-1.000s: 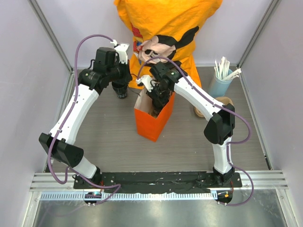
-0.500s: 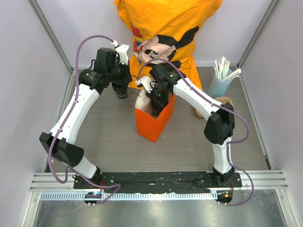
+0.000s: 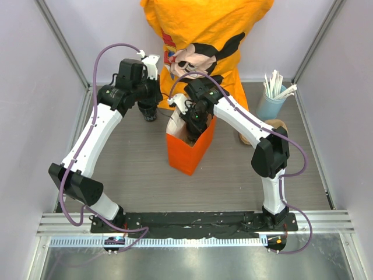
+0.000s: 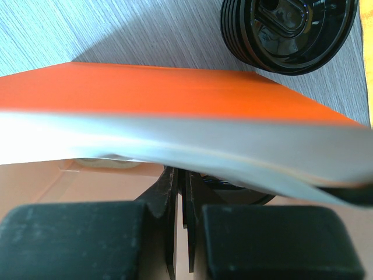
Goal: Pack the takeout coffee
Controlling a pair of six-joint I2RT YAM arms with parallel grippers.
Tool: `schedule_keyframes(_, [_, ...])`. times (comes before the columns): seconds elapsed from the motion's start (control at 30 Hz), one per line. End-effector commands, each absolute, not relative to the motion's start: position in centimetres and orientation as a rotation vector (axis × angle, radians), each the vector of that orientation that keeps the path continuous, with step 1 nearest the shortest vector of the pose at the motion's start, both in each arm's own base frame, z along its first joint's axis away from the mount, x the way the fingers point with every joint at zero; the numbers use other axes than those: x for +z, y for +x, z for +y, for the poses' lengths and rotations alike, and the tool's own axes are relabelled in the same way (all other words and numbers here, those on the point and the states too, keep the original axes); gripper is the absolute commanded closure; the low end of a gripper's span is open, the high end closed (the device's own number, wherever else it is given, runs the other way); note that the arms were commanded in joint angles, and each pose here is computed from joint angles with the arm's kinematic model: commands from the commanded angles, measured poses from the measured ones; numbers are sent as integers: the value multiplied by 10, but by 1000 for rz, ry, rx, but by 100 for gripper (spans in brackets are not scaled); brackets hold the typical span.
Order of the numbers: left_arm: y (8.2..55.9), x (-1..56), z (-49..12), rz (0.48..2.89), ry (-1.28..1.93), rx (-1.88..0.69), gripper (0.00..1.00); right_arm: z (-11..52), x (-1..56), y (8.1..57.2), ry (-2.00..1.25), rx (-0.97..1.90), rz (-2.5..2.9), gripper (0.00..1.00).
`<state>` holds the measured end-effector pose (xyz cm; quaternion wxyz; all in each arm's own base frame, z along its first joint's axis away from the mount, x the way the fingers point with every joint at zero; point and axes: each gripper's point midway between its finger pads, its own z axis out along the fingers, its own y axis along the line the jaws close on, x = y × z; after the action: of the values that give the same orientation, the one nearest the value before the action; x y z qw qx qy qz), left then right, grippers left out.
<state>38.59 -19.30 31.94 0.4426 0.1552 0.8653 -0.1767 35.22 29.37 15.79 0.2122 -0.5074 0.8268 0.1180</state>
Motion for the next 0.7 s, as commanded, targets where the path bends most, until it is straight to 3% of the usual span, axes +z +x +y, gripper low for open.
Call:
schedule_keyframes(0.0, [385, 335, -192, 2098, 378, -449, 100, 282, 161, 352, -1376, 288, 2326, 99])
schedule_keyframes(0.67, [385, 335, -191, 2098, 377, -445, 100, 282, 158, 353, -1374, 284, 2331, 99])
